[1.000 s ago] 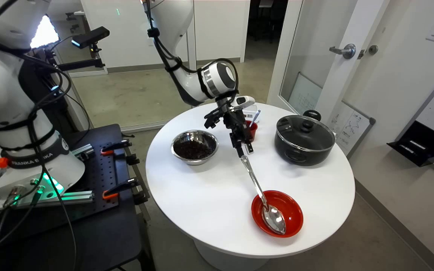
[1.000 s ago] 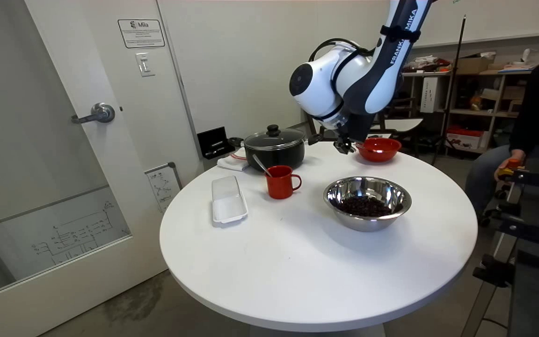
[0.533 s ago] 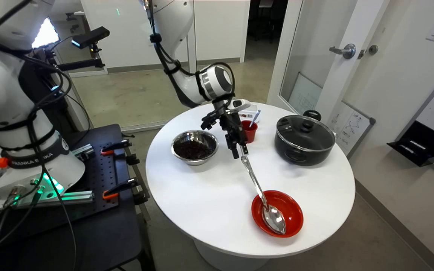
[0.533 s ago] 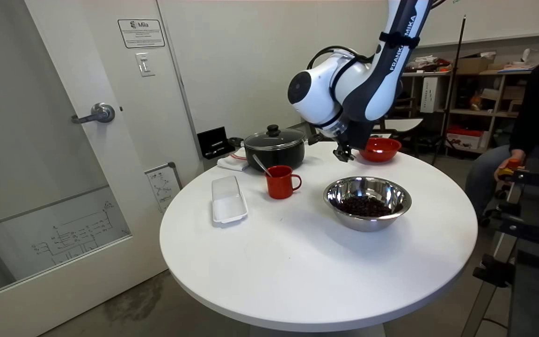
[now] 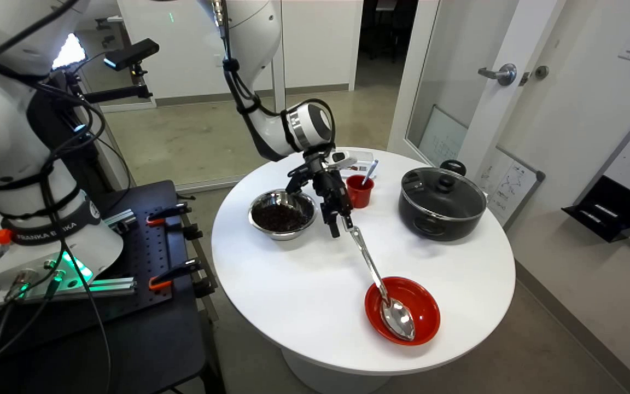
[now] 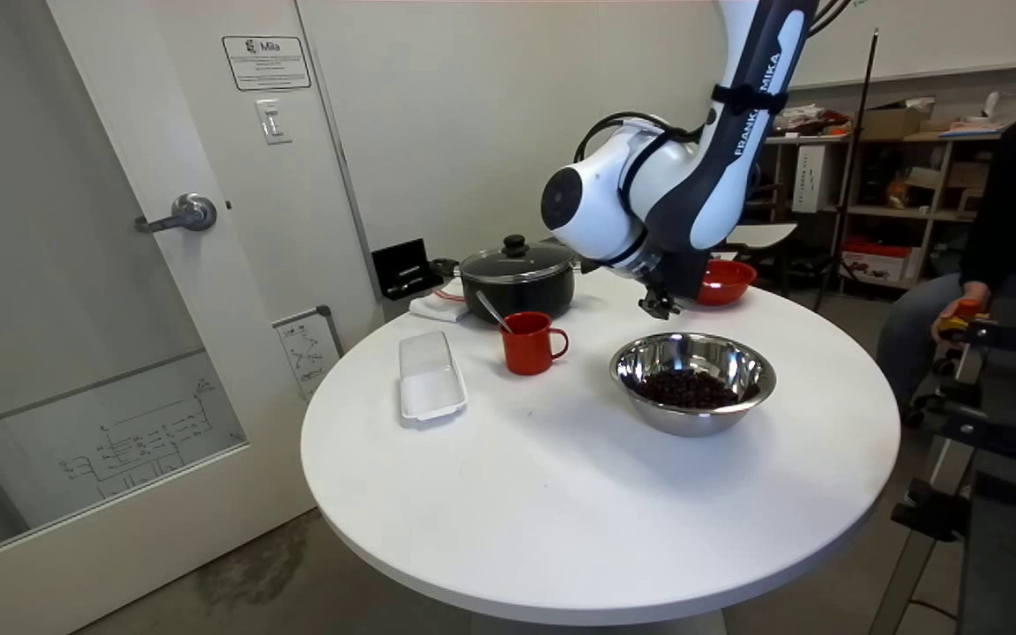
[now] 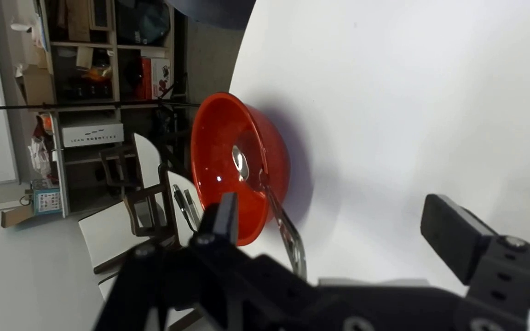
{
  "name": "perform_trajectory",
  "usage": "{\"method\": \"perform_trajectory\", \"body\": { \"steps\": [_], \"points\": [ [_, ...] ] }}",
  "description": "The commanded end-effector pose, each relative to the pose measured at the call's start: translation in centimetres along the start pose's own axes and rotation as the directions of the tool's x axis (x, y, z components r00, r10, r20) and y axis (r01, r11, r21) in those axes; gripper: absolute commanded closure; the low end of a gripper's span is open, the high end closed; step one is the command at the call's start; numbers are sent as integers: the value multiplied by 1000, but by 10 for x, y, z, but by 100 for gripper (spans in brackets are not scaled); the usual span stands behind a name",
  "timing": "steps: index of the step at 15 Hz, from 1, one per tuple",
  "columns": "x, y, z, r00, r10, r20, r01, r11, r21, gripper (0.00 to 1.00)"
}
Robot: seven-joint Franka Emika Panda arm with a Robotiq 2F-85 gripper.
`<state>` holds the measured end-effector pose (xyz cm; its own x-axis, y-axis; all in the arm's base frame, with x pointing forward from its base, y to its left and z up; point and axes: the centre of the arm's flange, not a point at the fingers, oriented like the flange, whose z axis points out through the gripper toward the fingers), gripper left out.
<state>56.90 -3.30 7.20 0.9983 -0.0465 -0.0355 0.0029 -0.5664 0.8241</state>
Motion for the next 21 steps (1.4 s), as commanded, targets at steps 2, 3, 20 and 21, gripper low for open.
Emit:
{"method": "perform_trajectory", "body": {
  "steps": [2, 3, 20, 21],
  "points": [
    [9, -1, -3, 999, 17, -46, -19, 999, -48, 0],
    [10, -1, -3, 999, 20, -51, -23, 998, -52, 0],
    [9, -2, 4, 999, 23, -32, -26, 996, -88, 32],
    [9, -3, 4, 999, 22, -32, -25, 996, -89, 47]
  ]
}}
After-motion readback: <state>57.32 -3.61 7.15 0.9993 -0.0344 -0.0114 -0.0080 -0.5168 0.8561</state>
